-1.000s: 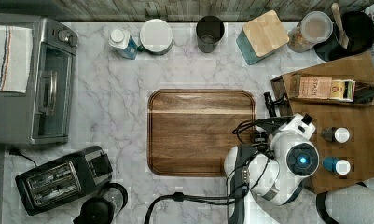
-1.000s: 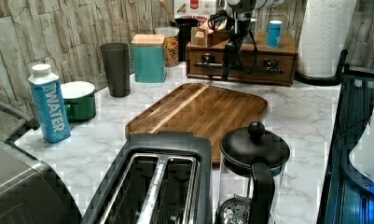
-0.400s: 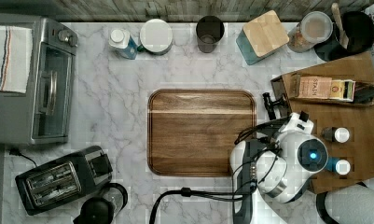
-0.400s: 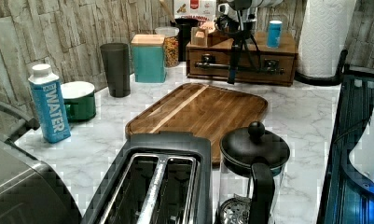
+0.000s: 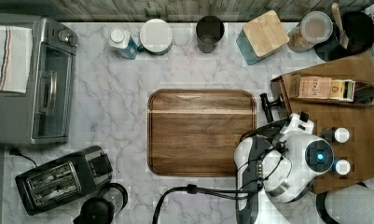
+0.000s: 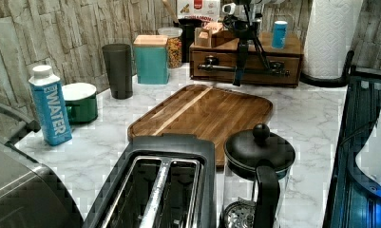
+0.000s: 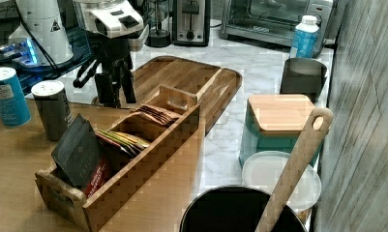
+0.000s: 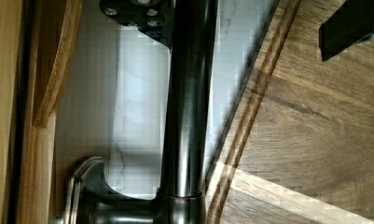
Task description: Open the drawer.
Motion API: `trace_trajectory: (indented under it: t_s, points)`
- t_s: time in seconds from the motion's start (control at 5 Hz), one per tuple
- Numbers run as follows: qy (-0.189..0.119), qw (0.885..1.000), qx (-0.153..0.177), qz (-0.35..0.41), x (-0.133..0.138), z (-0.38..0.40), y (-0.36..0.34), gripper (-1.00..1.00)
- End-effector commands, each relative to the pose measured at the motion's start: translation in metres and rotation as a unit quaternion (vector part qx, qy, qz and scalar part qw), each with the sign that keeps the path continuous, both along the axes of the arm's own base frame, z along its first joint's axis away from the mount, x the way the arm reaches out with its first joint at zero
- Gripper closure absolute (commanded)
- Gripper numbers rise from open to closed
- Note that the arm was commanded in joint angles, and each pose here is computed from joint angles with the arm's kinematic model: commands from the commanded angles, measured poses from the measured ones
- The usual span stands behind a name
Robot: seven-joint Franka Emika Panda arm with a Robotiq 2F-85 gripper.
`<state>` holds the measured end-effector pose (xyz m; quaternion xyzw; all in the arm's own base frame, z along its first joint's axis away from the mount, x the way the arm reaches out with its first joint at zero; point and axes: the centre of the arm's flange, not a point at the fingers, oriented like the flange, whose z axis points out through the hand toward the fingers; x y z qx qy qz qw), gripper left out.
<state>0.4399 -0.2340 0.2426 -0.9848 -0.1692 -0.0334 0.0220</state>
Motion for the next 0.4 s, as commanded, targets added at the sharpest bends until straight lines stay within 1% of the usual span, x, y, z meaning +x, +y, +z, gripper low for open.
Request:
trace_trajectory:
  t_s: [0.2,0.4]
  points:
    - [0.054,0.998,0.032,0.001,-0.058,-0.035,0.135,-1.0]
    - [0.059,0.998,0.036,0.016,-0.069,-0.037,0.161,-1.0]
